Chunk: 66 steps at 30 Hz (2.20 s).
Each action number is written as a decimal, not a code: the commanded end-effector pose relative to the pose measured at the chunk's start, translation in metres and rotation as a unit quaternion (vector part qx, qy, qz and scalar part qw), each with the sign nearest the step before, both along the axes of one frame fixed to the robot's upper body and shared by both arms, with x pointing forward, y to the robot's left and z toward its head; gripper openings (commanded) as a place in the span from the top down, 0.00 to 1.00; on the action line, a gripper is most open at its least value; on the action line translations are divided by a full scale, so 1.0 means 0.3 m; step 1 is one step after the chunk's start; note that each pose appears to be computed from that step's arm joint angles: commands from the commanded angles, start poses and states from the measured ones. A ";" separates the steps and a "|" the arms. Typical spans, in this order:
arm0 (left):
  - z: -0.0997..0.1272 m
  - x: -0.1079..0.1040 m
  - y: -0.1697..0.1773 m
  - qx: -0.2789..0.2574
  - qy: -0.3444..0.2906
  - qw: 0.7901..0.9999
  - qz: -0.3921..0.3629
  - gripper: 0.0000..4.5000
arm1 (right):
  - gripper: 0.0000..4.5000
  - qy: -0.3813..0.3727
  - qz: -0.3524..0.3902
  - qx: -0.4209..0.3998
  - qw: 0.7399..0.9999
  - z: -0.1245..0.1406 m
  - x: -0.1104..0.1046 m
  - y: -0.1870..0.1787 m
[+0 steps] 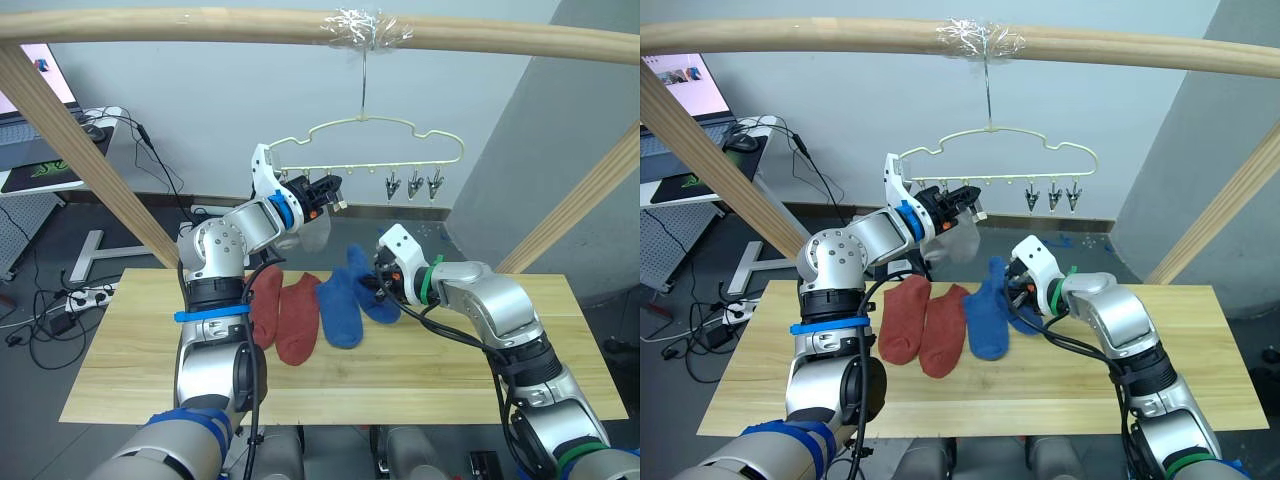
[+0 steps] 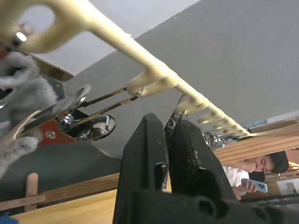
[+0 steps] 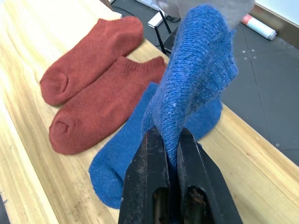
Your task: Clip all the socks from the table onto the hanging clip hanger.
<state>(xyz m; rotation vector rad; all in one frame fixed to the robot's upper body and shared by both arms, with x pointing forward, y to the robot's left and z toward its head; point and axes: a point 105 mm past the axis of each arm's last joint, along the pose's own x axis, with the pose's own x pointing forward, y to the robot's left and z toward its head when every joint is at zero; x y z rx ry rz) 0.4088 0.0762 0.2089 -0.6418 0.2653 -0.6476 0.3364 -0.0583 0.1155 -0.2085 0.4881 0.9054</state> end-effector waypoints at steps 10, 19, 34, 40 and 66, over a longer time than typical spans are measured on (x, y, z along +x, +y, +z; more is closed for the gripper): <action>0.040 -0.005 -0.015 -0.003 -0.020 1.000 -0.011 0.98 | 0.99 -0.060 0.013 0.031 0.998 0.156 0.046 0.026; 0.034 -0.009 -0.020 -0.004 -0.022 1.000 -0.011 0.98 | 0.99 -0.073 0.033 0.028 0.996 0.191 0.072 0.058; 0.025 -0.013 -0.023 -0.005 -0.023 1.000 -0.008 0.98 | 0.99 -0.084 0.050 0.027 0.995 0.225 0.108 0.113; 0.026 -0.011 -0.019 -0.004 -0.024 1.000 -0.006 0.98 | 0.99 -0.088 0.032 0.023 0.995 0.228 0.136 0.107; 0.016 -0.016 -0.023 -0.007 -0.020 1.000 -0.012 0.55 | 1.00 -0.103 0.007 0.043 0.994 0.278 0.174 0.105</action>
